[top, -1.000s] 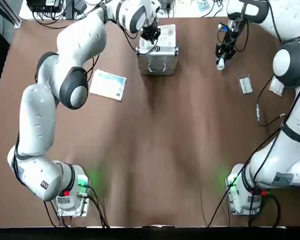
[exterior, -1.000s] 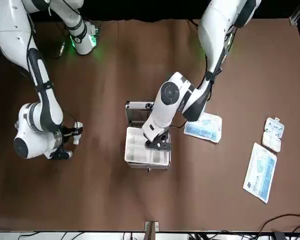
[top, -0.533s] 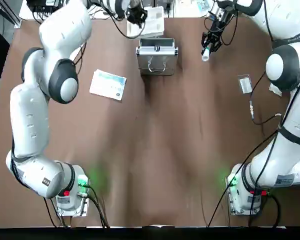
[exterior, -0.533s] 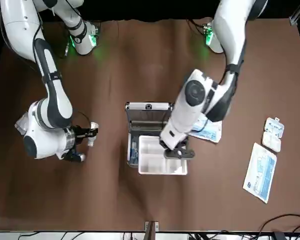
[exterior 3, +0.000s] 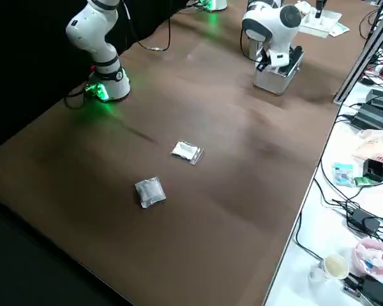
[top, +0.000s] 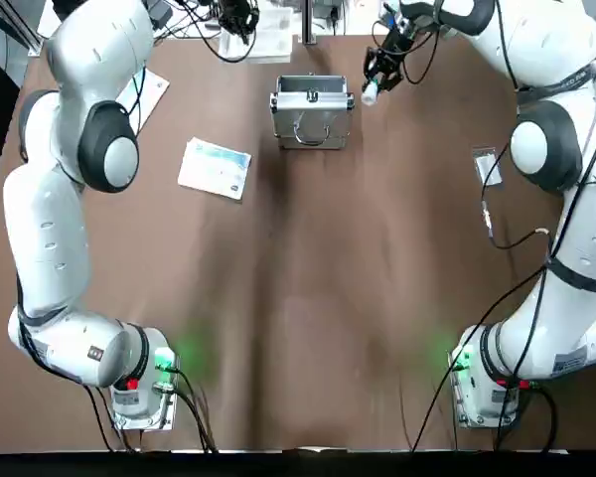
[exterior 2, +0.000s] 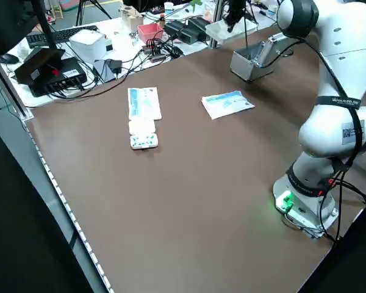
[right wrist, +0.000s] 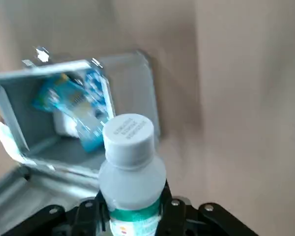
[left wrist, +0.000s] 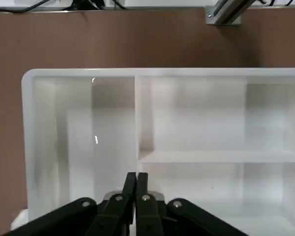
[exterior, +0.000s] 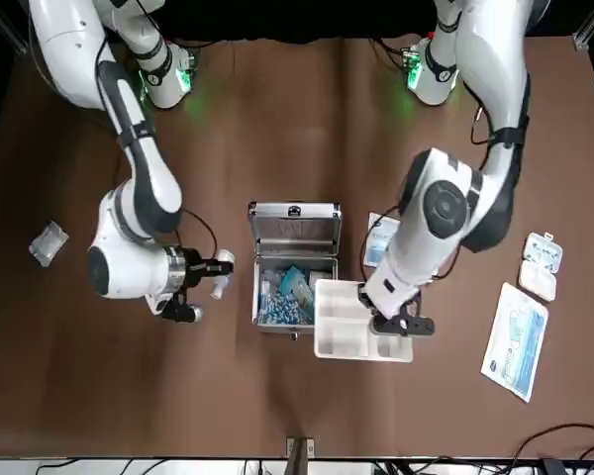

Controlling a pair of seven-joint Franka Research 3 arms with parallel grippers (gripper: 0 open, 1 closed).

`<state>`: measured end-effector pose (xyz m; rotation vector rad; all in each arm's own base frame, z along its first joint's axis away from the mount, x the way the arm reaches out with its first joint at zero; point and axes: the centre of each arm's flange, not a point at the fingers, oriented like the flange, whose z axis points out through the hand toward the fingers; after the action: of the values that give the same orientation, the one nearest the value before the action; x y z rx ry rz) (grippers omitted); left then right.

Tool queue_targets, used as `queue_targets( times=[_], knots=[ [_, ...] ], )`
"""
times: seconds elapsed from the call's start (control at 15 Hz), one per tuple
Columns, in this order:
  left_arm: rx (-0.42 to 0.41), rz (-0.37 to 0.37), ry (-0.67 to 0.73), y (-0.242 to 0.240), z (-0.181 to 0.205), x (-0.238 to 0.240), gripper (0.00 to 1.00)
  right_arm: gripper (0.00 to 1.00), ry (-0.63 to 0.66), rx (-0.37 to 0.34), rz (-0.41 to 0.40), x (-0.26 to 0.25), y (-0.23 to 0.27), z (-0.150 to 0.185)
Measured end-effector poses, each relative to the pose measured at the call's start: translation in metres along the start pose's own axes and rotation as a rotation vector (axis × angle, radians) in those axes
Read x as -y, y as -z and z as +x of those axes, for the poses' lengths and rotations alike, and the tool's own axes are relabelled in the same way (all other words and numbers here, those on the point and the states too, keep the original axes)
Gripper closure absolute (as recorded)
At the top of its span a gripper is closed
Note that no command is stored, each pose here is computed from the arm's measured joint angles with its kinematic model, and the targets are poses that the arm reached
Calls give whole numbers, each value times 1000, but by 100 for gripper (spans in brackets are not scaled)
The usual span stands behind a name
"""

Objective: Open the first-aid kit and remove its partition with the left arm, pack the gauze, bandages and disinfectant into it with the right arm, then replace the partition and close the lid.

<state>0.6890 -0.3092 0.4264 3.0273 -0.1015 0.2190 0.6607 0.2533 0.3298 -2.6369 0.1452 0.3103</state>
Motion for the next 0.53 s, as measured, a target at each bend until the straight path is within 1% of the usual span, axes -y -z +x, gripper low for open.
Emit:
queue_targets(
  times=[0.13, 0.27, 0.4, 0.53],
  knots=[
    [18, 13, -42, -7, 6, 28, 96, 60, -7, -67, 38, 15, -5, 3],
    [47, 23, -87, -24, 11, 52, 96, 60, -16, -124, 87, 28, -14, 6],
    [82, 29, -134, -50, 13, 72, 96, 60, -15, -150, 107, 43, -30, 3],
    [114, 31, -175, -74, 14, 89, 96, 60, -36, -153, 106, 59, -53, -4]
  ],
)
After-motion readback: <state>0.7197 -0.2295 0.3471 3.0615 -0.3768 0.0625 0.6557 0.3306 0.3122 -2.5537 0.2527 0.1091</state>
